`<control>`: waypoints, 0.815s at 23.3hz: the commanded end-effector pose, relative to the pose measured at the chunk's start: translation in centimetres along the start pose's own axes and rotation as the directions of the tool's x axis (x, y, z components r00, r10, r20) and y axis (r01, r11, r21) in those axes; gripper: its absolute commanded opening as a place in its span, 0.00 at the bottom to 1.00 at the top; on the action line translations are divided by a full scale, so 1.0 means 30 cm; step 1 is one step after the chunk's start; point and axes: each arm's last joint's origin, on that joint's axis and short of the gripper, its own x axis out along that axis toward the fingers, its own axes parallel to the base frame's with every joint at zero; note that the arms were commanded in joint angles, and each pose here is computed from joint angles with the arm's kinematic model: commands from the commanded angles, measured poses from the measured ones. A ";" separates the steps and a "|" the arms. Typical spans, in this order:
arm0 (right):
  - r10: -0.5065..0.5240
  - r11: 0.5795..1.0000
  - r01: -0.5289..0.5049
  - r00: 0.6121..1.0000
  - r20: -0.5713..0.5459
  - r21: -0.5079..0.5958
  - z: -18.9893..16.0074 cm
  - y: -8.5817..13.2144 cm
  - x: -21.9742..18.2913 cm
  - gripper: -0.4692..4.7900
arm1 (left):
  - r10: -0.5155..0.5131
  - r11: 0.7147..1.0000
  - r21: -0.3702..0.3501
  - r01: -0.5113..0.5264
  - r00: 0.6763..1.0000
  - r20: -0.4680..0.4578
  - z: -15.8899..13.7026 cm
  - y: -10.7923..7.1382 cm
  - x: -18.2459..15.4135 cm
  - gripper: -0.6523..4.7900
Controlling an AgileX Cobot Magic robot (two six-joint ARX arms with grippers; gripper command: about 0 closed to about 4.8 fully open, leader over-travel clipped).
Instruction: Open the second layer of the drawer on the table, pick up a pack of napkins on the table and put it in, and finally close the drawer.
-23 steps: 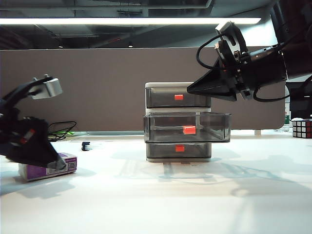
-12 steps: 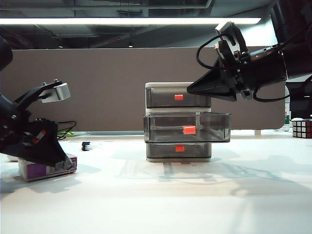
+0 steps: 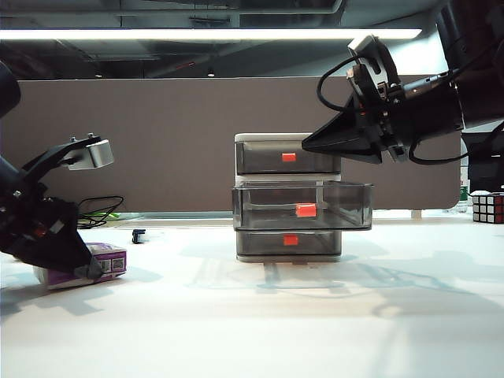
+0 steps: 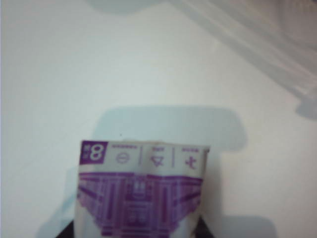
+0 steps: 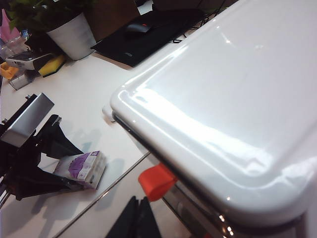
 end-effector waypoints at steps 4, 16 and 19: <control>0.009 1.000 -0.009 1.000 0.013 -0.010 0.013 0.004 0.000 0.08 | 0.007 1.000 0.009 -0.007 1.000 0.024 0.011 0.004 -0.004 0.49; 0.008 1.000 -0.007 1.000 0.009 -0.007 0.011 0.004 0.000 0.08 | -0.112 0.979 0.200 0.050 0.943 0.313 0.275 -0.067 -0.138 0.49; 0.008 1.000 -0.008 1.000 0.009 -0.006 0.011 0.004 0.000 0.08 | -0.169 0.960 0.268 0.076 0.923 0.346 0.359 -0.115 -0.135 0.49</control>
